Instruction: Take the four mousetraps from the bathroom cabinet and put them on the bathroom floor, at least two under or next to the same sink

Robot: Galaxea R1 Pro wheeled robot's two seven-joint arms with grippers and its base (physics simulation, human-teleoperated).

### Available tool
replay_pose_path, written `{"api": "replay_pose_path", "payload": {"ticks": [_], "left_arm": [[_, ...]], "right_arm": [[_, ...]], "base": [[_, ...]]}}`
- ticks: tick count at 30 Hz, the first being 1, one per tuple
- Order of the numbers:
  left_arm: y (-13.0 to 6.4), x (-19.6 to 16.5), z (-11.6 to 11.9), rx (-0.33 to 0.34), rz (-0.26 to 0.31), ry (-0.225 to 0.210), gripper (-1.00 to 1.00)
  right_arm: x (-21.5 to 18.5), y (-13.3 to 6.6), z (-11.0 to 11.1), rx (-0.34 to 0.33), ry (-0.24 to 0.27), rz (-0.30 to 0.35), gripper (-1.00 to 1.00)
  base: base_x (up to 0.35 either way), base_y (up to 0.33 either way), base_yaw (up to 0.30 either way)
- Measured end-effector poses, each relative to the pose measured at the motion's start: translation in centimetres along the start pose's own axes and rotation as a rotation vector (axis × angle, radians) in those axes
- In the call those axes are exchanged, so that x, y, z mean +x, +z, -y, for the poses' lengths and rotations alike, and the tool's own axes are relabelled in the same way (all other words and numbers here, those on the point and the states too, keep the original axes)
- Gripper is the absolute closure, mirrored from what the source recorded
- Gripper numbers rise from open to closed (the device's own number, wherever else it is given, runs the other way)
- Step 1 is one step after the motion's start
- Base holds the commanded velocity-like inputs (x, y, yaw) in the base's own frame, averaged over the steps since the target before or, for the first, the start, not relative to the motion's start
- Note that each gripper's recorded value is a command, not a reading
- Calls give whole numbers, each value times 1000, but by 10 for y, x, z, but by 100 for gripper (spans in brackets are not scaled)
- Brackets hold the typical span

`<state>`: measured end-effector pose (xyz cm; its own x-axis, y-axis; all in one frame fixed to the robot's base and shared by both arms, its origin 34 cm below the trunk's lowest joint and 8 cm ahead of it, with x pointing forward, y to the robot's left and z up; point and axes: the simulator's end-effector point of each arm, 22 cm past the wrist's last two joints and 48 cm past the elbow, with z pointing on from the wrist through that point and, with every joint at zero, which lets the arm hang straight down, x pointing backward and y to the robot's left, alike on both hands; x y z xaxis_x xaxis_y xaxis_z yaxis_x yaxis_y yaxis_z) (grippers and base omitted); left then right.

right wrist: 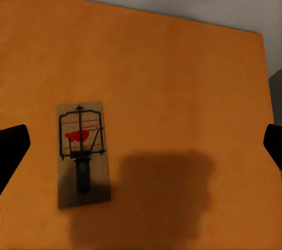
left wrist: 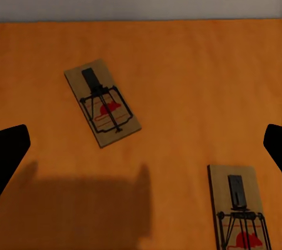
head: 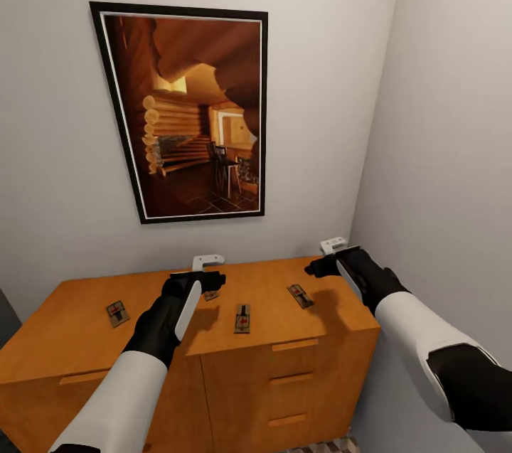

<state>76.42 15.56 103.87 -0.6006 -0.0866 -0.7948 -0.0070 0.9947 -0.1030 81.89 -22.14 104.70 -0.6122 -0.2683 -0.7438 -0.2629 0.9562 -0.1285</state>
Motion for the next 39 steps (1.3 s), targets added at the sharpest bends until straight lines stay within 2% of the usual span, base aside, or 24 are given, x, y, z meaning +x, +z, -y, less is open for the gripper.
{"api": "replay_pose_path", "payload": {"ticks": [5,16,39], "left_arm": [[0,0,0,0,0,0,-100],[0,0,0,0,0,0,-100],[2,5,0,-1,-12,1,-100]], "right_arm": [[0,0,-5,-17,-3,-1,-100],[1,-1,-25,-110,-8,-5,-100],[4,-2,-29,-128,-1,-15,-100]], "base": [[7,0,0],[155,0,0],[27,0,0]]}}
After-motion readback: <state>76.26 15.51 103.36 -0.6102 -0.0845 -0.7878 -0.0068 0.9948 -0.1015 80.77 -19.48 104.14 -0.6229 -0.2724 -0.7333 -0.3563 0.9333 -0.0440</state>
